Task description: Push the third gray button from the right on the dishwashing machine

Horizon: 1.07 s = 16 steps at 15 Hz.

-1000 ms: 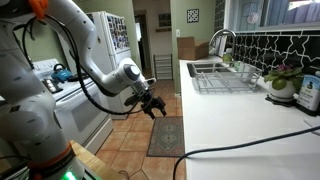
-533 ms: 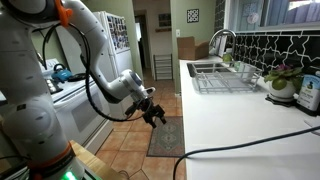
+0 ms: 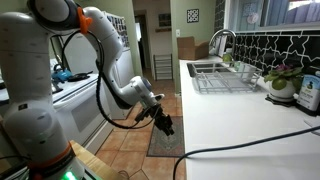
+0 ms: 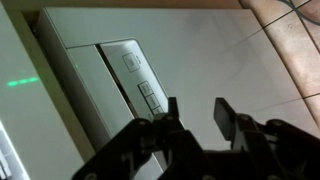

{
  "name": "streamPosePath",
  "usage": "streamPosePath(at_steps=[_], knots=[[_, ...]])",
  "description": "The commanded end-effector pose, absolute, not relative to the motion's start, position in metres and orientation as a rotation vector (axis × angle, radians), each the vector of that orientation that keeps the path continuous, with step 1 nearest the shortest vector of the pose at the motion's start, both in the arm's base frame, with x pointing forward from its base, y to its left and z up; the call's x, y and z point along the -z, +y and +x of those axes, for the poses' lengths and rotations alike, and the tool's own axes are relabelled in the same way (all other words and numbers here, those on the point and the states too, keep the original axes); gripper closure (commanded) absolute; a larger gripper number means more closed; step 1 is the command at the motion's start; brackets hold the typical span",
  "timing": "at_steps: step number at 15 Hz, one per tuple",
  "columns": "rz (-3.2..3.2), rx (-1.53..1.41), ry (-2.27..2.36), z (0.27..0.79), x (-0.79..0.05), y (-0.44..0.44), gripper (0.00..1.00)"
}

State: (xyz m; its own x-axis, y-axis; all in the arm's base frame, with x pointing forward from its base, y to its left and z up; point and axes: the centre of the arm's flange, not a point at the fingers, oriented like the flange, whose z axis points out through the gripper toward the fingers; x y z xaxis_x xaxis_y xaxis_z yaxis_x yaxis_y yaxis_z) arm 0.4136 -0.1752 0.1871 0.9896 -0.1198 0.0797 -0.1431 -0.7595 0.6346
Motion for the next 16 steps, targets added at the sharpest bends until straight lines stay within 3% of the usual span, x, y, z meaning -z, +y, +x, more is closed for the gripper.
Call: streamPosePath(at_steps=[1,2,3,16], knots=[[2.421,-0.078,-0.228,0.424,-0.164,-0.194,0.88],[2.415,-0.079,-0.238,0.426,-0.163,-0.198,0.97],[2.411,-0.08,-0.247,0.428,-0.161,-0.201,1.0],[2.297,-0.059,-0.082,0.44,-0.134,-0.213,1.0]])
